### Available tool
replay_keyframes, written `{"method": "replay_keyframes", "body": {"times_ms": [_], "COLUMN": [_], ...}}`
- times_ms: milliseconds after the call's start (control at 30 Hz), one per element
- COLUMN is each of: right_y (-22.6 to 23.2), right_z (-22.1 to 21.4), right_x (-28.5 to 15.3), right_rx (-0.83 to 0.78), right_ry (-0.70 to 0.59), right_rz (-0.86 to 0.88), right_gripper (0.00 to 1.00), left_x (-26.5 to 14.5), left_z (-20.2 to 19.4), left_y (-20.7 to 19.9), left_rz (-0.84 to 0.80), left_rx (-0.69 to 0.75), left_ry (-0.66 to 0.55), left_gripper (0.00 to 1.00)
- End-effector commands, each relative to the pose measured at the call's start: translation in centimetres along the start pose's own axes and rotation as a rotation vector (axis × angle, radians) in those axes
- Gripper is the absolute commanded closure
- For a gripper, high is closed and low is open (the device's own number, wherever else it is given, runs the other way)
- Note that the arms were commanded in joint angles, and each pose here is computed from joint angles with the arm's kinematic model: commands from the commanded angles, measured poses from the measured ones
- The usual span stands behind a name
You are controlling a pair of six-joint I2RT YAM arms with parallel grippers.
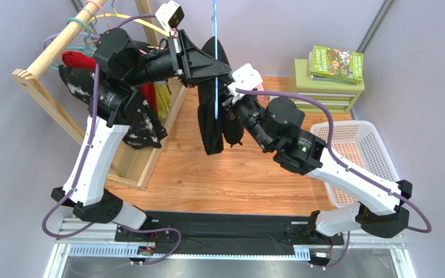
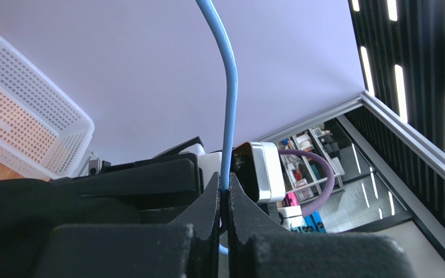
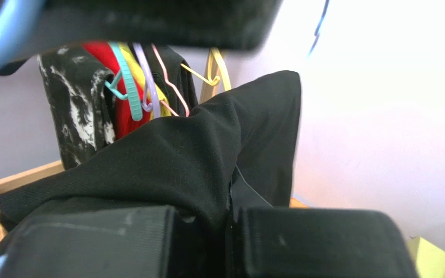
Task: Remove the trousers from the hanger
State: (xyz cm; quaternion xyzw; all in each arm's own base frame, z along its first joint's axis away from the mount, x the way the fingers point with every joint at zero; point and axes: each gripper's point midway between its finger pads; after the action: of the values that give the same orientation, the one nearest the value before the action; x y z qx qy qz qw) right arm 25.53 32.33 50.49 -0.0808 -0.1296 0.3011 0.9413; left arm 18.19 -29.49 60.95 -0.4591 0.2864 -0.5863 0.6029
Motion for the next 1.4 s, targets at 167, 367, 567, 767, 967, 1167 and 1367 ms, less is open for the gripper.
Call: {"method": "replay_keyframes", "body": {"times_ms": [167, 367, 567, 767, 967, 1167, 1367], "right_y": [-5.6, -7.3, -8.7, -9.3, -10.1, -11.4, -11.9], "right_z": [4.7, 6.0, 7.2, 9.7, 13.0, 16.4, 18.4], "right_x": [-2.8, -4.8, -5.7, -5.7, -5.4, -5.5, -5.8], "right_rx": [0.044, 0.092, 0.158, 0.262, 0.308, 0.293, 0.298], "right_ry": [-0.043, -0.032, -0.037, -0.107, -0.186, -0.266, -0.319], "right_rz": [-0.173, -0.191, -0.239, -0.243, -0.251, -0.269, -0.264], "right_gripper": [1.0, 1.0, 1.0, 1.0, 1.0, 1.0, 1.0], "left_x": [-2.8, -4.2, -4.5, -4.8, -5.3, -6.7, -8.1], "left_z": [-1.2, -0.4, -0.3, -0.7, -1.1, -2.4, -3.0], "left_y": [-1.1, 1.9, 3.4, 6.2, 10.1, 15.4, 19.5], "left_rz": [0.051, 0.174, 0.216, 0.279, 0.373, 0.512, 0.646], "left_rx": [0.173, 0.192, 0.179, 0.151, 0.15, 0.14, 0.155], "left_ry": [-0.041, -0.087, -0.09, -0.088, -0.069, -0.034, -0.004], "left_gripper": [1.0, 1.0, 1.0, 1.0, 1.0, 1.0, 1.0]}}
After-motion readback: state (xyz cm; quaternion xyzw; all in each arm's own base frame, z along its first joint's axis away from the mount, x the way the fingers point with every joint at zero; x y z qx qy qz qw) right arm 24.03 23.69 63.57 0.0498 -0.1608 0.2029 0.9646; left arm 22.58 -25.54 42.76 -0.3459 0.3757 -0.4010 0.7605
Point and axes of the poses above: each gripper's point midway between its finger pads, its own x axis out along the fingers, its own y axis along the line the jaws close on, z = x × y, and after that the axes turned 2 degrees about -x, right-handed
